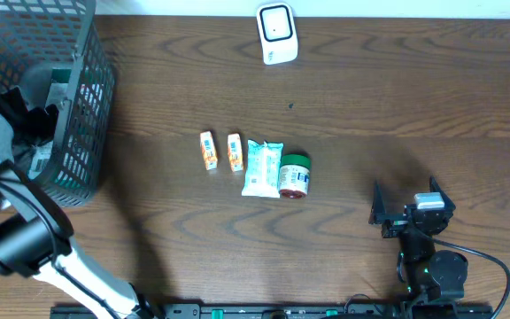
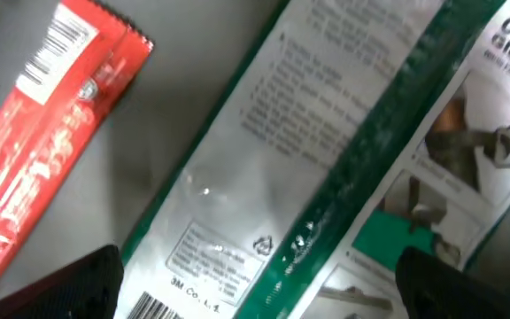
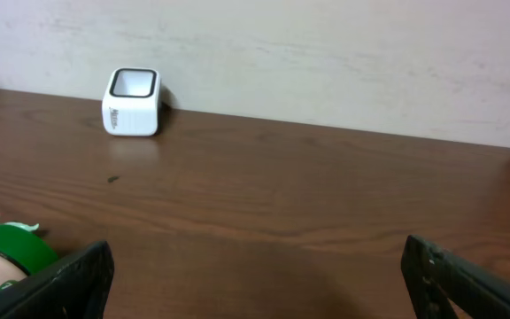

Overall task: Scan the item barcode
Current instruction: 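Move the left gripper back into the basket toward the green package, then grasp the green-white glove package with the left gripper and lift it, then carry the glove package out and lay it left of the Kleenex packs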

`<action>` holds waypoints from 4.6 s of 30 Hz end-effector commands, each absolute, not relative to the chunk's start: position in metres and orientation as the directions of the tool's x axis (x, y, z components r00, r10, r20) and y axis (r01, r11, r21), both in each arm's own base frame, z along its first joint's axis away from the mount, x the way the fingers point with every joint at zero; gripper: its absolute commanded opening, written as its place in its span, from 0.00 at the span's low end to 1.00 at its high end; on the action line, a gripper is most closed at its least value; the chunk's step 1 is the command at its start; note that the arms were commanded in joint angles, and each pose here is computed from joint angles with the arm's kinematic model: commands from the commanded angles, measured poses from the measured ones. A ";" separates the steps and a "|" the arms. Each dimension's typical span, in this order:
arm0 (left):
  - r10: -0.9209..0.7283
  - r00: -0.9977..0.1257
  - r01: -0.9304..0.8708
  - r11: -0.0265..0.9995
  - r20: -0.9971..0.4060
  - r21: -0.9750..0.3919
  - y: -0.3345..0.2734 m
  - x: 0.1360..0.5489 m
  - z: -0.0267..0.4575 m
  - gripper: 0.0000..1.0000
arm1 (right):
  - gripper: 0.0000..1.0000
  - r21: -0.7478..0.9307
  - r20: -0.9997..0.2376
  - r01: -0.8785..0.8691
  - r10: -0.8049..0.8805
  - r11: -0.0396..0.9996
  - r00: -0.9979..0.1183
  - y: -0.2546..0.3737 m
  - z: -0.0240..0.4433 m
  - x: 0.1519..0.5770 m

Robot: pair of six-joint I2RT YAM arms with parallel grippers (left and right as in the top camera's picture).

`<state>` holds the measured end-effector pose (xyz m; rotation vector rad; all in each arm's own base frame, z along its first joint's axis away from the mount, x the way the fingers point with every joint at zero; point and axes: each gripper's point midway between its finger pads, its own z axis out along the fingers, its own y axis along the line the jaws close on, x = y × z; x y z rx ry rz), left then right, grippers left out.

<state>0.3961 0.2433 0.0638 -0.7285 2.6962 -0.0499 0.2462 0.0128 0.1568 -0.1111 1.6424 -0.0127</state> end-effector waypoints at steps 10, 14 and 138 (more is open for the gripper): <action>-0.407 -0.874 -0.396 0.913 -0.264 -0.098 0.243 0.410 0.062 1.00 | 0.99 -0.081 -0.994 -0.058 -0.085 0.995 -0.072 0.011 0.156 0.246; -0.408 -0.891 -0.394 0.913 -0.199 -0.111 0.239 0.405 0.035 0.99 | 0.99 -0.081 -0.994 -0.058 -0.085 0.995 -0.072 0.011 0.156 0.246; -0.432 -0.870 -0.401 0.901 -0.237 -0.166 -0.016 0.336 0.072 0.15 | 0.99 -0.081 -0.994 -0.058 -0.085 0.995 -0.072 0.011 0.156 0.246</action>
